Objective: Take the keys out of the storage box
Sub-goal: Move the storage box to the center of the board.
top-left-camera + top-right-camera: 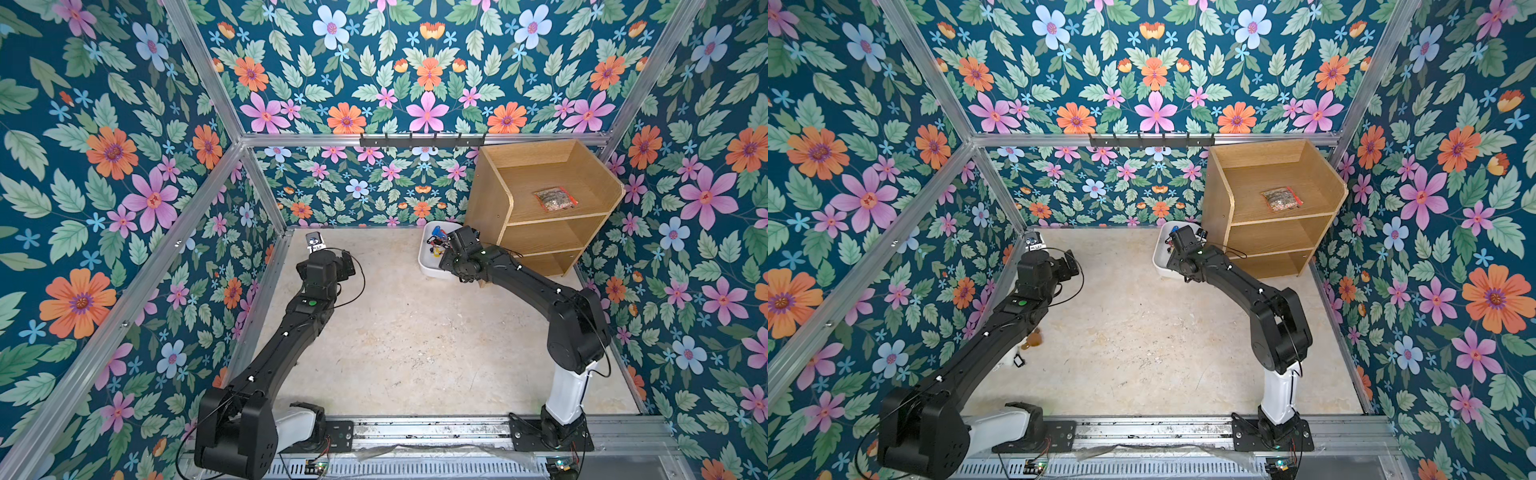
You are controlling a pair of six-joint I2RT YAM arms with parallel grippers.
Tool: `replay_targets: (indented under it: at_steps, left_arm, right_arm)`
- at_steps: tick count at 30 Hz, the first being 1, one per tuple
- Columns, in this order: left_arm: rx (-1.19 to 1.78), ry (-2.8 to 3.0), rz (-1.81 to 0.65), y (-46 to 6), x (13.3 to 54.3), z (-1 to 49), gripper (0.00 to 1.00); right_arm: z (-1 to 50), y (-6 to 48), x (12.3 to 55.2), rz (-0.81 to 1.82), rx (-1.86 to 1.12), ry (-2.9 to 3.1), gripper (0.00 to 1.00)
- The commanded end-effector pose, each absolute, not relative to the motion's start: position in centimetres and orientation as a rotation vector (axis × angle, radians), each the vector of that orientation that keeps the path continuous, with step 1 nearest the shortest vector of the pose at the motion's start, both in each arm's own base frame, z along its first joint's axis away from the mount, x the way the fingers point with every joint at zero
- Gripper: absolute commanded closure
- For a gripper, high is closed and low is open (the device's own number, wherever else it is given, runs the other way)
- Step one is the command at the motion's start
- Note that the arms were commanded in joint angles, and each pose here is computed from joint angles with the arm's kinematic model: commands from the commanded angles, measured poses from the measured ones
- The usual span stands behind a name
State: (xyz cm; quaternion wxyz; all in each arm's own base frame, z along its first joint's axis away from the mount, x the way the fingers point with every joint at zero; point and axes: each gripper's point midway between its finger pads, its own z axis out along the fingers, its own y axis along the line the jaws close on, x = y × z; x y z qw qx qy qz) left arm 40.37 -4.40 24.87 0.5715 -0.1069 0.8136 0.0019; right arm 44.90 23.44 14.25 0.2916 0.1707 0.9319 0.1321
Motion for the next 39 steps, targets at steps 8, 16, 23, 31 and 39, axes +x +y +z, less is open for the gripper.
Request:
replay_targets:
  at_steps: [8, 16, 23, 31, 39]
  left_arm:
    - [-0.225, 2.073, -0.115, -6.8, 41.0, 21.5, 0.01]
    - [-0.213, 2.123, -0.121, -7.2, 41.3, 20.4, 0.01]
    - [-0.205, 2.174, -0.127, -7.7, 41.7, 19.4, 0.01]
    - [-0.193, 2.191, -0.14, -8.0, 41.9, 18.9, 0.01]
    - [-0.197, 2.194, -0.134, -7.9, 41.9, 18.8, 0.01]
  right_arm:
    - [13.0, 21.1, 47.0, 0.25, 0.502, 2.54, 0.32]
    - [10.8, 21.9, 48.2, 0.216, 0.478, 2.593, 0.38]
    - [9.0, 21.2, 48.6, 0.148, 0.484, 2.624, 0.38]
    - [7.9, 20.5, 49.1, 0.102, 0.487, 2.645, 0.44]
    - [6.9, 20.7, 48.7, 0.101, 0.482, 2.673, 0.58]
